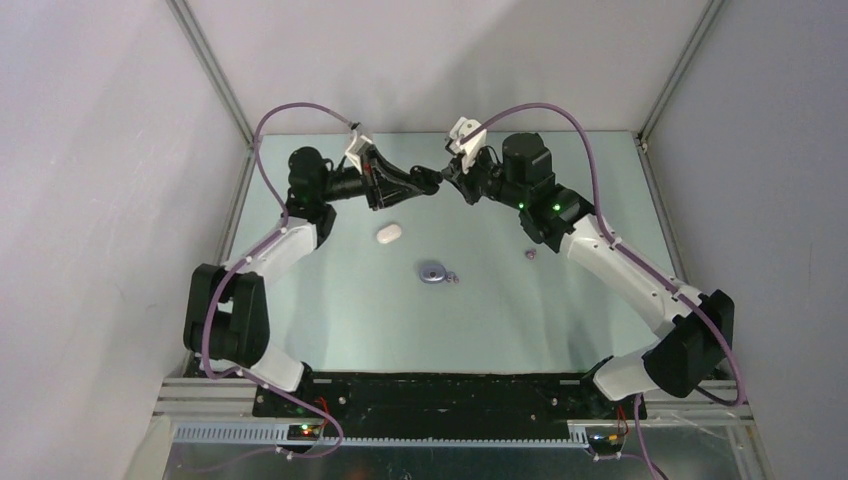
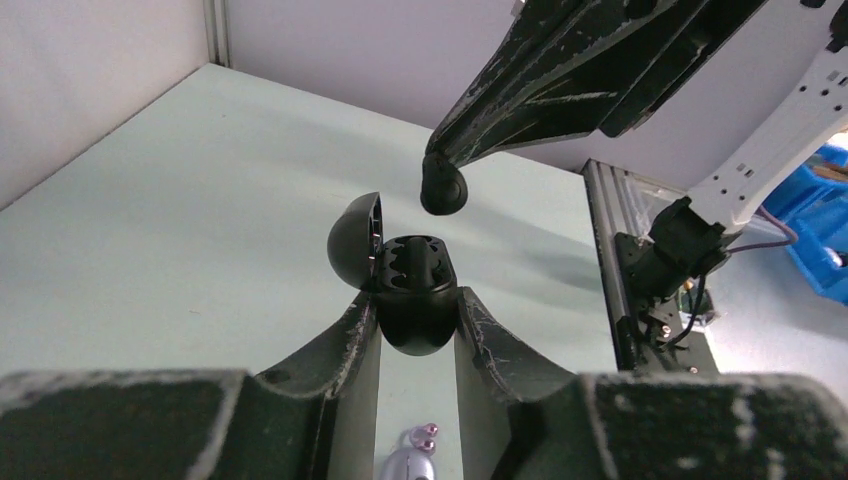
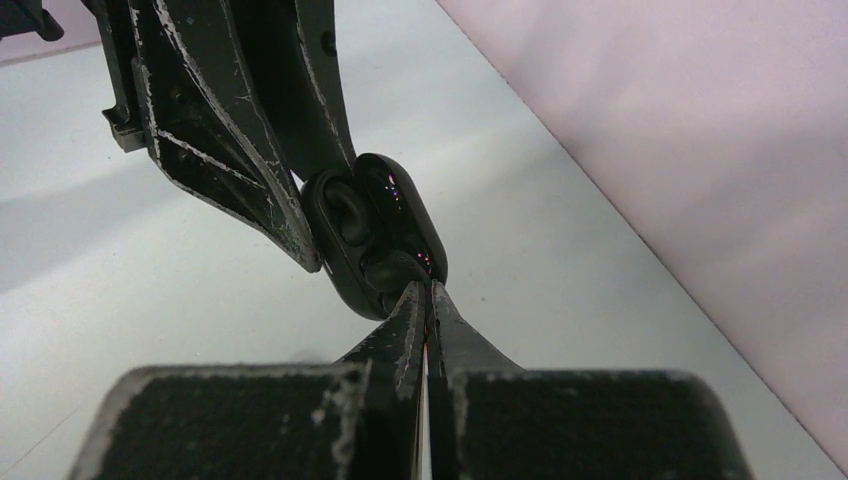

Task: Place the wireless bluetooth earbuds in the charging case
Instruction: Place the earbud in the charging case.

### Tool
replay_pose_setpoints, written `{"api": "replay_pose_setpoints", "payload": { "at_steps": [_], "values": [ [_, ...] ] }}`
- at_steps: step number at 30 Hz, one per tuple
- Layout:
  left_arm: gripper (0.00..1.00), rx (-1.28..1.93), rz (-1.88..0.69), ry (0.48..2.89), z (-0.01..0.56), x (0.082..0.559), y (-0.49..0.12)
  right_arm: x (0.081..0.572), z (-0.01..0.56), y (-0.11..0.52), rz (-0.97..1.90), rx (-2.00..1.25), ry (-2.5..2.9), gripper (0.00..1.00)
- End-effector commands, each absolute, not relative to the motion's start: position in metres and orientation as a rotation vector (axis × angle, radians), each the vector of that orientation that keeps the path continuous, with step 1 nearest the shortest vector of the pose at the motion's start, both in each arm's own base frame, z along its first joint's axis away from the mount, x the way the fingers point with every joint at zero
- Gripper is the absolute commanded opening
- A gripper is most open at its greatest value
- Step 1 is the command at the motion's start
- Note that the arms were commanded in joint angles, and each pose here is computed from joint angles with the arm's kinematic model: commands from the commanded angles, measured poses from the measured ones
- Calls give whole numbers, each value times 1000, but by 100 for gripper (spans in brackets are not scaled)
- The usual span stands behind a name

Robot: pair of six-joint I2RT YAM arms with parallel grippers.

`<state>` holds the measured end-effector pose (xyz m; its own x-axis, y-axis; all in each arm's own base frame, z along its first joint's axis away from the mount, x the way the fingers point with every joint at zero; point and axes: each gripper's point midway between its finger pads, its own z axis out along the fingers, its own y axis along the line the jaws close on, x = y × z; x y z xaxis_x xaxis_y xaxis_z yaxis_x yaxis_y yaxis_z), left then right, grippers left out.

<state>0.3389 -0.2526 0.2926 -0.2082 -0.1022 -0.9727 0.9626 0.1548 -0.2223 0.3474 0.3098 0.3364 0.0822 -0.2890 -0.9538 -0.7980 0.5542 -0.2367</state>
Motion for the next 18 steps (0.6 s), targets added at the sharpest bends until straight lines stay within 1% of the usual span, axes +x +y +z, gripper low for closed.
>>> {"api": "replay_pose_setpoints", "payload": {
  "at_steps": [1,18],
  "values": [
    [0,915,-1306,1307,308,335,-251,353,360,318,491,-937,1412,0],
    [0,886,-1302,1315,310,338,-249,338,341,334,499,-1075,1389,0]
  ]
}}
